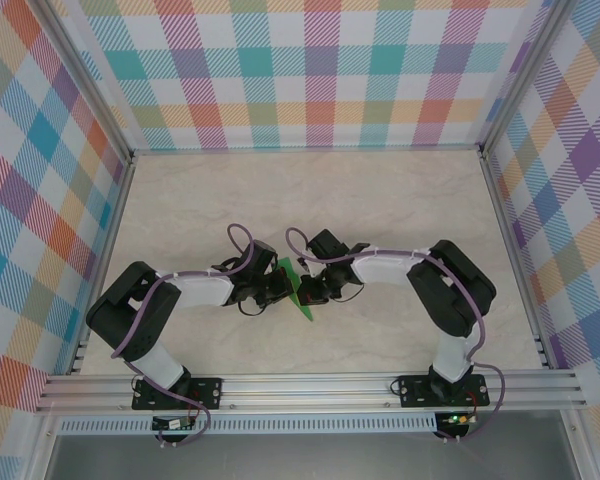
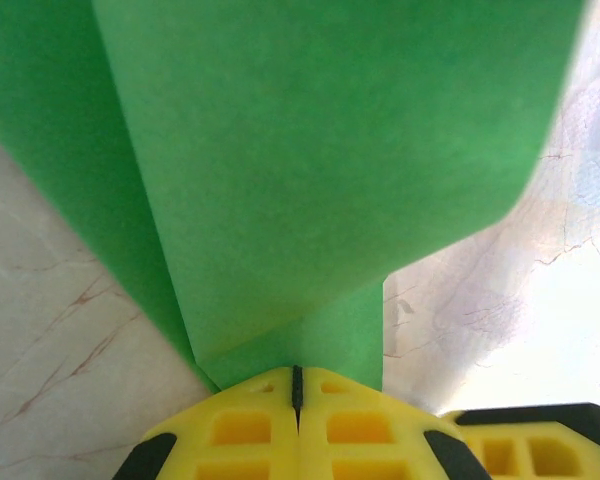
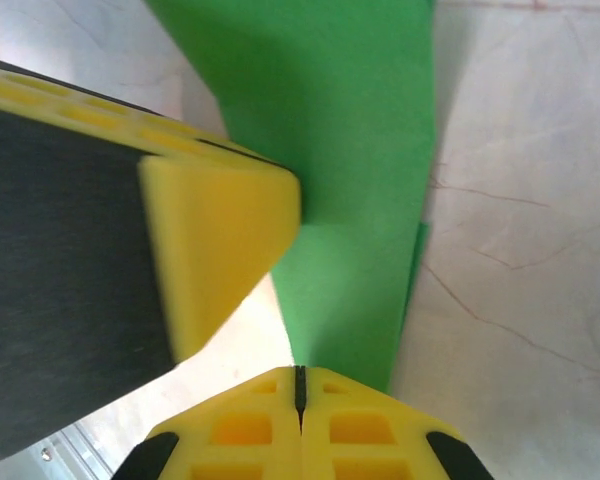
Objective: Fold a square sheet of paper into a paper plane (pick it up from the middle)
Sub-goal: Fold the wing for the fifth time at the center of the table.
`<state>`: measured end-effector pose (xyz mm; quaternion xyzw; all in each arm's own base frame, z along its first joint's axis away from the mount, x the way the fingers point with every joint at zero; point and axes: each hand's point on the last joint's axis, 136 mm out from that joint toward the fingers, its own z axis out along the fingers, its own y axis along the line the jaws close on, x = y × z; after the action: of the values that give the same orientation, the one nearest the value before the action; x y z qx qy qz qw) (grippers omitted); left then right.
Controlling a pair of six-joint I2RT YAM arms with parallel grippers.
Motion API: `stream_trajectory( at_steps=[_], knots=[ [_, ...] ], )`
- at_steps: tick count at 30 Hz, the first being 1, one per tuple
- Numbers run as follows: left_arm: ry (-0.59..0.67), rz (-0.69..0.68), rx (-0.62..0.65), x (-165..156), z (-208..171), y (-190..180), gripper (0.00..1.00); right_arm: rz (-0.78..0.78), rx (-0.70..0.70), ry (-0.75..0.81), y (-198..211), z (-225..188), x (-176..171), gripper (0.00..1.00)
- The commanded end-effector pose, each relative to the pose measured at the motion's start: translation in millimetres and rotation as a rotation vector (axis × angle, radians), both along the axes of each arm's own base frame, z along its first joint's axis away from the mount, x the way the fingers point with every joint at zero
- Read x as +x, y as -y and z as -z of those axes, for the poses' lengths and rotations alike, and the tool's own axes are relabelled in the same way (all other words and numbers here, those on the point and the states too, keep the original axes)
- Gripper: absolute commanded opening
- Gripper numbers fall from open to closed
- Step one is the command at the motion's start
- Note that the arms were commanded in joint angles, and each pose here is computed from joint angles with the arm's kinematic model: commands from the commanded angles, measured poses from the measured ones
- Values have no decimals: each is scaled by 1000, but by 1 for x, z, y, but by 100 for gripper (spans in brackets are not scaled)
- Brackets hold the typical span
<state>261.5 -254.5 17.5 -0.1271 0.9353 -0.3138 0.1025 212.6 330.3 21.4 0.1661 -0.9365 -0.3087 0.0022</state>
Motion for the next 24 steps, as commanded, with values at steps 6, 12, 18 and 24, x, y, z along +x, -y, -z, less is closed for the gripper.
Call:
stream_trajectory(
  at_steps=[6,12,18,24],
  knots=[
    [-132,-73,196,-28,44,-41,0,-38,-24,-63,5,17,-19,0],
    [-145,-99,236,-32,47,-51,0,-97,-96,-144,45,32,-65,0],
    [-151,-114,237,-32,50,-52,0,-138,-104,-161,63,20,-86,0],
    [-137,-82,190,-29,45,-41,0,-106,13,-3,32,-27,-51,0]
  ],
)
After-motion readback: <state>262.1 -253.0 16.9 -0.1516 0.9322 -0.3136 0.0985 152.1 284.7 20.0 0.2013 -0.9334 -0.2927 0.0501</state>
